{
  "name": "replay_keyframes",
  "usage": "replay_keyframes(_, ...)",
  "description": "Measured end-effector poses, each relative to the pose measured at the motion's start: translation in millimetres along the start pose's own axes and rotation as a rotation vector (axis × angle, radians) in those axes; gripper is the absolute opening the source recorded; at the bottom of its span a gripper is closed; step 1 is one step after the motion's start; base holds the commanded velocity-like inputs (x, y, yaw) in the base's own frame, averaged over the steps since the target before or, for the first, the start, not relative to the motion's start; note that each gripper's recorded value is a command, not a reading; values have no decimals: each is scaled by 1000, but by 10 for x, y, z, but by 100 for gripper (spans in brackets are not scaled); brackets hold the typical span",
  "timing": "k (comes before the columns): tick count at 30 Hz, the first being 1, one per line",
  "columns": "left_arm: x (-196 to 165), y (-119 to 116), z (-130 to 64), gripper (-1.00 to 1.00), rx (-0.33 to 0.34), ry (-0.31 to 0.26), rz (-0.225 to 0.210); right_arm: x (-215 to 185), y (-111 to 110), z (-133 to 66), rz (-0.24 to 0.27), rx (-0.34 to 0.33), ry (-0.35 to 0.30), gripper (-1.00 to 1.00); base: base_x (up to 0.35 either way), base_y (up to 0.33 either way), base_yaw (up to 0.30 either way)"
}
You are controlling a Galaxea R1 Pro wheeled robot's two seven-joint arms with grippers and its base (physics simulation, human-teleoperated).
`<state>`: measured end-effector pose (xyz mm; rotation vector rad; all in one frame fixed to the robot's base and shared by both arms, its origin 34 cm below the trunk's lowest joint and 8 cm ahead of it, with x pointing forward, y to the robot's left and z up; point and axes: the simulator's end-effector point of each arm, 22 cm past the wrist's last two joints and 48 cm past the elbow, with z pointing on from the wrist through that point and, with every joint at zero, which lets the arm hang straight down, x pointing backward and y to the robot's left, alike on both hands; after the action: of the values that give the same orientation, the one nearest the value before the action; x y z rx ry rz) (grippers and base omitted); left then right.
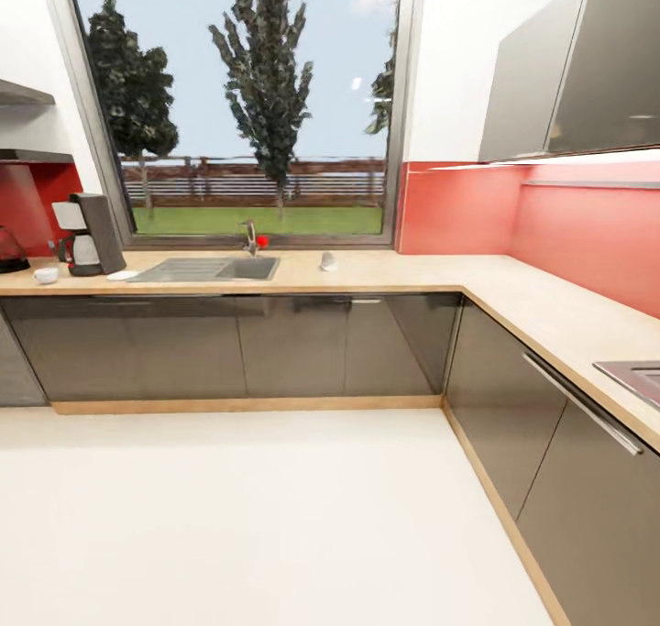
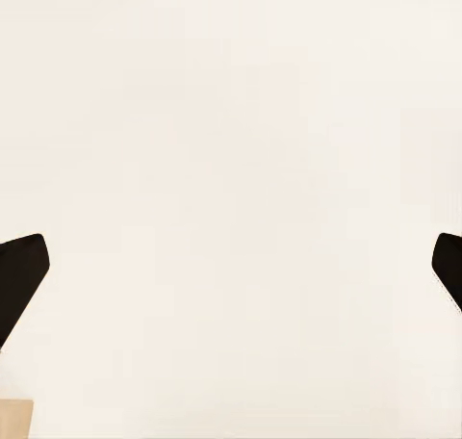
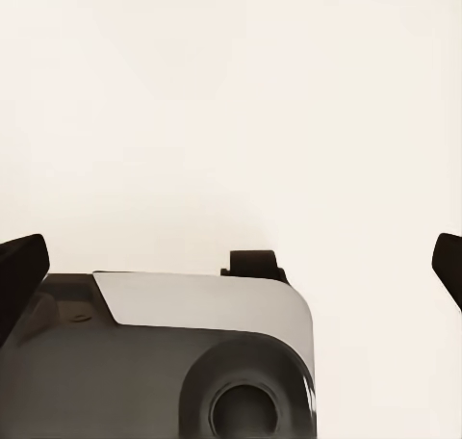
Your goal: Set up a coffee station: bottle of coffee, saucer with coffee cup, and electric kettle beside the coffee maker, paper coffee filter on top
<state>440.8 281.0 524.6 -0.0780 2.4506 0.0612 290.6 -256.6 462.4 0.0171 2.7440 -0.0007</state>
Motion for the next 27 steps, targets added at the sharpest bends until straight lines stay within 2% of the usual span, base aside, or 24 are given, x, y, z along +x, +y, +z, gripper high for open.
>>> replay_keyframes(27, 13, 43, 1, 100, -5, 5, 7, 0, 0, 0, 0, 0, 0, 100, 345, 0, 0)
